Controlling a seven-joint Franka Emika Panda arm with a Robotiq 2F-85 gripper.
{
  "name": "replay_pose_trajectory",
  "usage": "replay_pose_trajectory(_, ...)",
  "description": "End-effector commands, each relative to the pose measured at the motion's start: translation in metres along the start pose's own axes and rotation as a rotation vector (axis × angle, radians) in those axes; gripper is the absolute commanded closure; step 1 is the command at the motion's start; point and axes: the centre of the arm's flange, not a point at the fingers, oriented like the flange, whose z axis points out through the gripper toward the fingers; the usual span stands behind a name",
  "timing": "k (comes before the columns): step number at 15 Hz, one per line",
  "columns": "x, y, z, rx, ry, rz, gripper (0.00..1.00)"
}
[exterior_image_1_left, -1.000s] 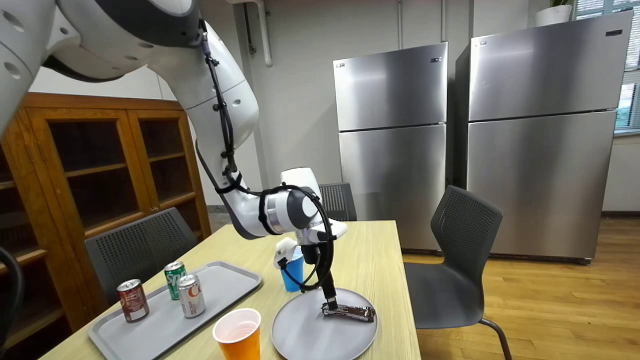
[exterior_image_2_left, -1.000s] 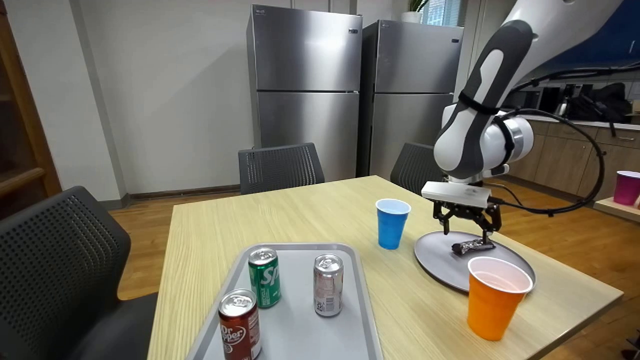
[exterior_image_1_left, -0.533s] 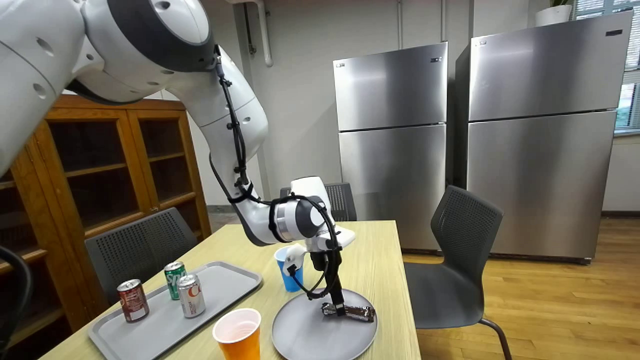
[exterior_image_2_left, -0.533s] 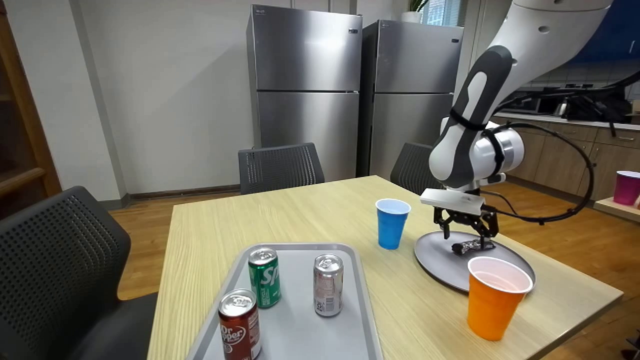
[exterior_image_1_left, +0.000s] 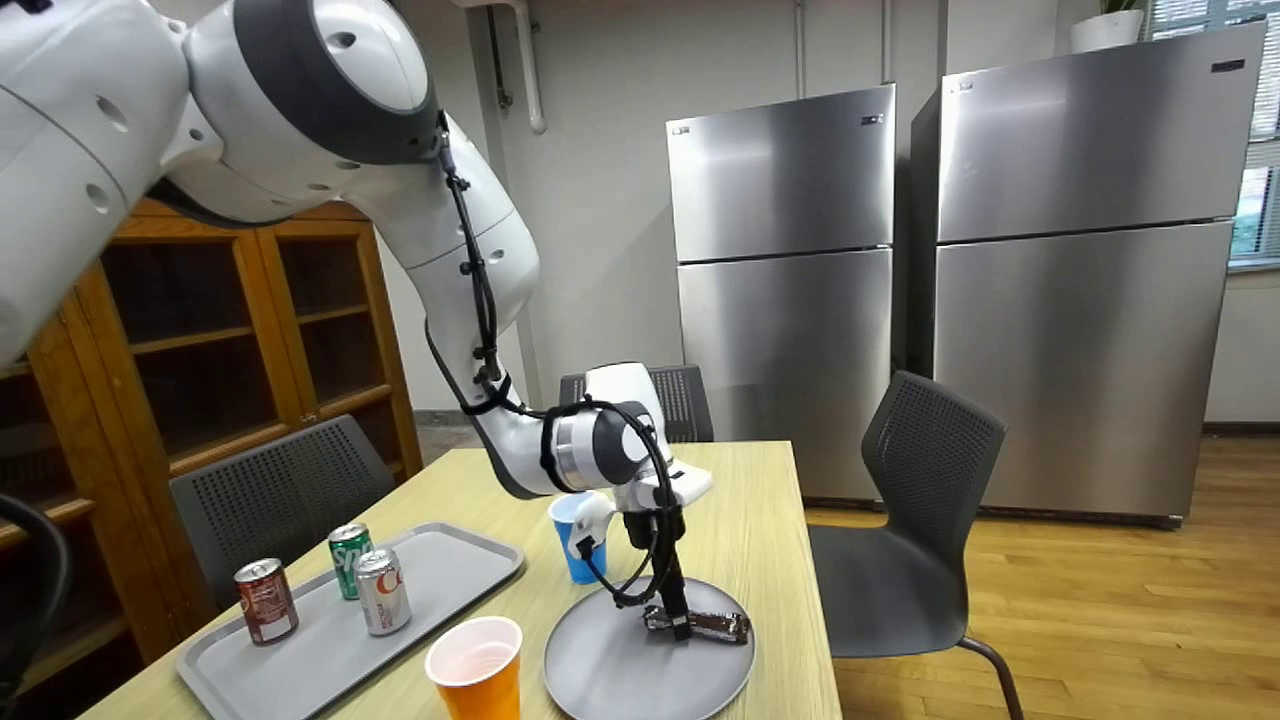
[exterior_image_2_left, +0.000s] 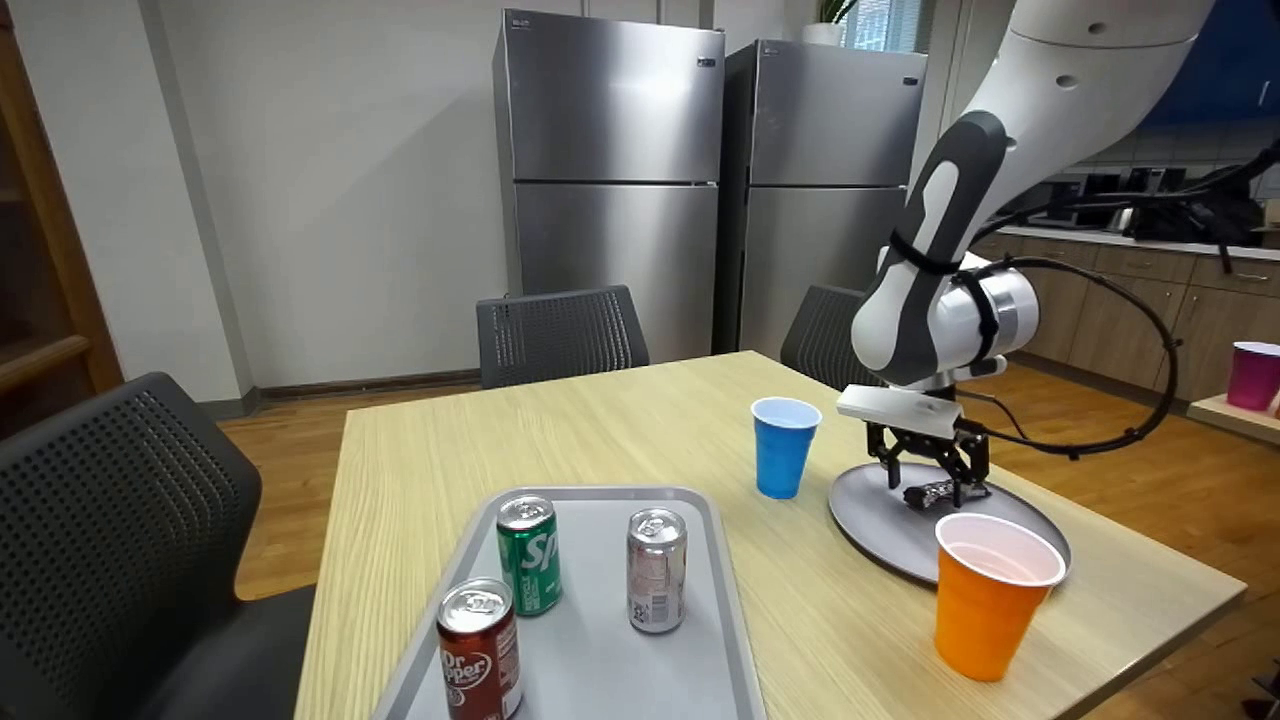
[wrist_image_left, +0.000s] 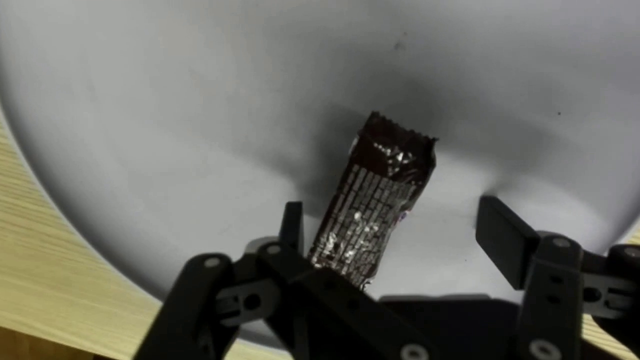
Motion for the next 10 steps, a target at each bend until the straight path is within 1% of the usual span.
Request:
replay_pose_trajectory(1, 0.001, -0.006, -0.004, -0.015, -0.004, 0.024, 0.42)
replay_pose_trajectory(5, 0.002, -0.002, -0.011, -0.007, -0.004, 0.026, 0.73)
replay_pose_trajectory(8, 0.004, 0.005, -0.02, 0.002, 0.0, 0.029, 0.95)
replay_pose_trajectory(9, 0.005, 0.007, -0.021, 0.0, 0.002, 0.029, 0.99)
replay_pose_trajectory(10, 0.004, 0.009, -0.023, 0.002, 0.004, 0.027, 0.98)
